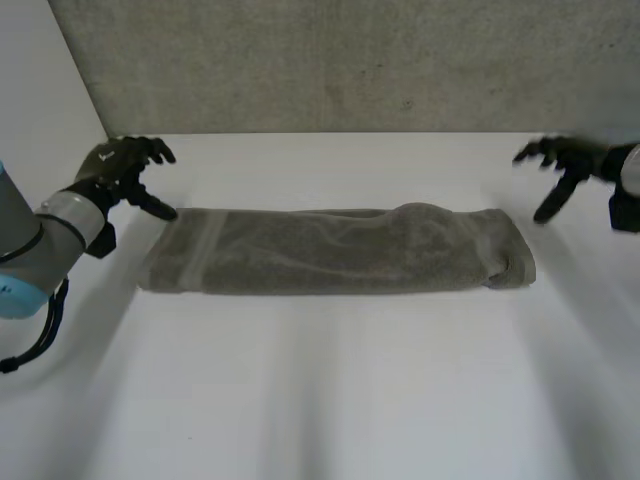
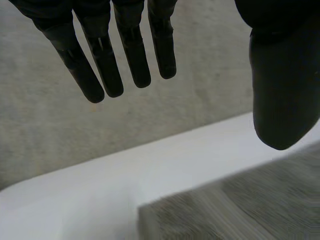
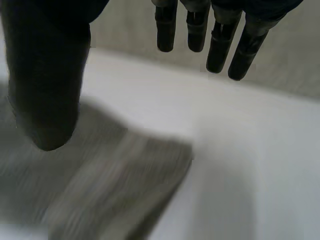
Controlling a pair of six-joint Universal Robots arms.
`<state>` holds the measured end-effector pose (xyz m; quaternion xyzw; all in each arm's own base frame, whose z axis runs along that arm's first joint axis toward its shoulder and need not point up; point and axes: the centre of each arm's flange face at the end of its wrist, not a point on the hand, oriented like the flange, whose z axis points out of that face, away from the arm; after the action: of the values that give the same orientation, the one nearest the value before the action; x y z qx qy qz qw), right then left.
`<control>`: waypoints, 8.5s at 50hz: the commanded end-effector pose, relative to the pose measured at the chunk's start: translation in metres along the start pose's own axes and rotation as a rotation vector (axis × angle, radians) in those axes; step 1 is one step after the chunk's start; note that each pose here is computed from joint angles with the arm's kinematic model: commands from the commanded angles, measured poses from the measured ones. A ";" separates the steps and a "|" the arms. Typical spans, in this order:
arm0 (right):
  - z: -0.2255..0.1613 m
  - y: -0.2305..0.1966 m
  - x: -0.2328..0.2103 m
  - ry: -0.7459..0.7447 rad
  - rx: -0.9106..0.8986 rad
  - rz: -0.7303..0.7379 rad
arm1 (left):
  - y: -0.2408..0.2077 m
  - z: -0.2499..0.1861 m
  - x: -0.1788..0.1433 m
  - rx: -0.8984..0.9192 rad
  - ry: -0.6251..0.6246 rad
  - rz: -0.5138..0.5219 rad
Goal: Fold the towel.
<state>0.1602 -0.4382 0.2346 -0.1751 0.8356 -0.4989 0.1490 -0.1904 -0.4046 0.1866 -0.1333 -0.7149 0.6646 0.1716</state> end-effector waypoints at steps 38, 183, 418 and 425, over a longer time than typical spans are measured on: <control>0.014 0.117 -0.036 0.093 0.055 -0.333 | 0.028 -0.060 0.025 -0.100 0.064 0.194; -0.033 0.142 -0.120 0.028 0.094 -0.378 | 0.092 -0.065 0.166 -0.255 0.411 0.371; 0.005 0.105 -0.238 -0.289 0.000 -0.110 | 0.072 -0.066 0.149 -0.234 0.178 -0.005; 0.006 0.108 -0.238 -0.284 -0.002 -0.157 | 0.064 -0.066 0.150 -0.212 0.181 -0.004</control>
<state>0.3602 -0.2900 0.1539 -0.2953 0.7955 -0.4734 0.2362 -0.2999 -0.2763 0.1284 -0.2093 -0.7714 0.5599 0.2183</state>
